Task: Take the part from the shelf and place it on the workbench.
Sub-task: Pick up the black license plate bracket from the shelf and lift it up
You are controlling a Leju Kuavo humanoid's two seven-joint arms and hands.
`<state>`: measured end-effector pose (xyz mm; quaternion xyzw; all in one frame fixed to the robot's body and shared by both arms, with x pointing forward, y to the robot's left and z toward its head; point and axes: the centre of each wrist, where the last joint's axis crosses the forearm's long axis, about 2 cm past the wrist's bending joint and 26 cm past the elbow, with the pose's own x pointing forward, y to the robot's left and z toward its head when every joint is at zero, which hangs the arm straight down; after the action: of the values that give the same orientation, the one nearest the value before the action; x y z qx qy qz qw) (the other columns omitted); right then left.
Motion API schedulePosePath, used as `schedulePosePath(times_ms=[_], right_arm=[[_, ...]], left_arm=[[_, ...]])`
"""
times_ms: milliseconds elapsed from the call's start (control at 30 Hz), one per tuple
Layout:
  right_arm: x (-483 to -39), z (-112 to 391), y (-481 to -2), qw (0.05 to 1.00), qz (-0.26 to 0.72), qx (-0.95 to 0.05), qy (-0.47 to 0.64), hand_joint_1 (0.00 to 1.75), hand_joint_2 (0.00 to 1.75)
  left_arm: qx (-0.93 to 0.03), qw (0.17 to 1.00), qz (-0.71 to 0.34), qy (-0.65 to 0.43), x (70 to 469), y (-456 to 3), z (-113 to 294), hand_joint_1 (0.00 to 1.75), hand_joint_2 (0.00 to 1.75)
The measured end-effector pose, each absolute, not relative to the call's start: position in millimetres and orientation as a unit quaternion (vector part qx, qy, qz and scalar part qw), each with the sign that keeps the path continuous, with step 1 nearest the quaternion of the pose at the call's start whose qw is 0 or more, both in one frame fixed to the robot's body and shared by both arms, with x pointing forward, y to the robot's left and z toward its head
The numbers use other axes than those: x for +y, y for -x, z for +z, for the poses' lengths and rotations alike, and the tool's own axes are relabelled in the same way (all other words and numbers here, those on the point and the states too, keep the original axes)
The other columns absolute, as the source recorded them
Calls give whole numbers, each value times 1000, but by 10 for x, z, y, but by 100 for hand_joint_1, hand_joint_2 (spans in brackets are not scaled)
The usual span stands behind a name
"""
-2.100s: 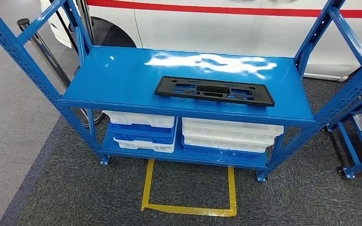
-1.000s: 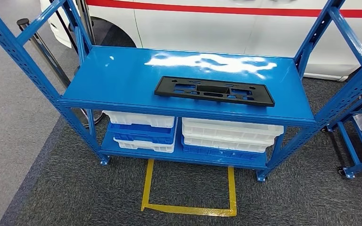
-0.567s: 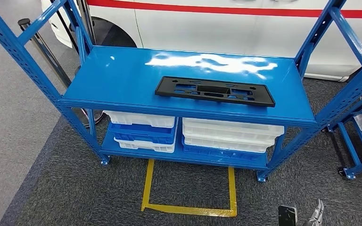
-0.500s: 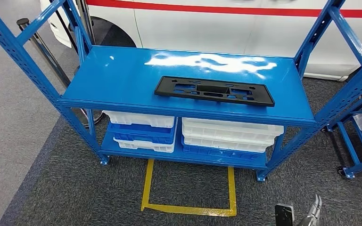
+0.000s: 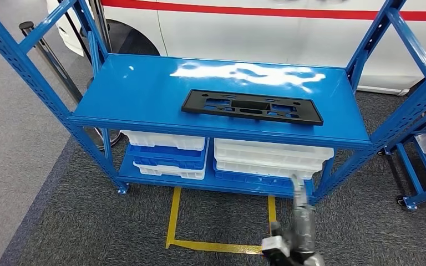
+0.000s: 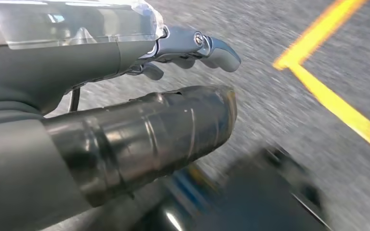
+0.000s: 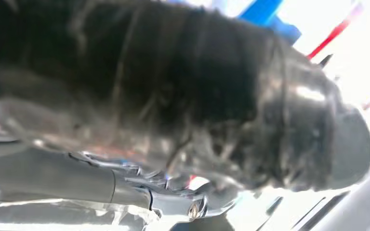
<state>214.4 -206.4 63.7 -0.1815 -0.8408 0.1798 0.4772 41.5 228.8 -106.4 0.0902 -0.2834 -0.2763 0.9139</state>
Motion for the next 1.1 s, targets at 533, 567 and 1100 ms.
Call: schedulePosePath(times_ms=[533,567,1100], right_arm=[[-1438,834,-1947,379,293,-877,42,0,175],[-1415,843,-1950,375,296,-878,39,0,175],[-1324,918,-1994,350,318,-880,45,0,175]], left_arm=[[-292,913,-277,-63,2115,-422,-1042,0,0],[-292,914,-277,-61,2114,-422,-1042,0,0],[-299,912,-277,-52,2098,-423,-1041,0,0]])
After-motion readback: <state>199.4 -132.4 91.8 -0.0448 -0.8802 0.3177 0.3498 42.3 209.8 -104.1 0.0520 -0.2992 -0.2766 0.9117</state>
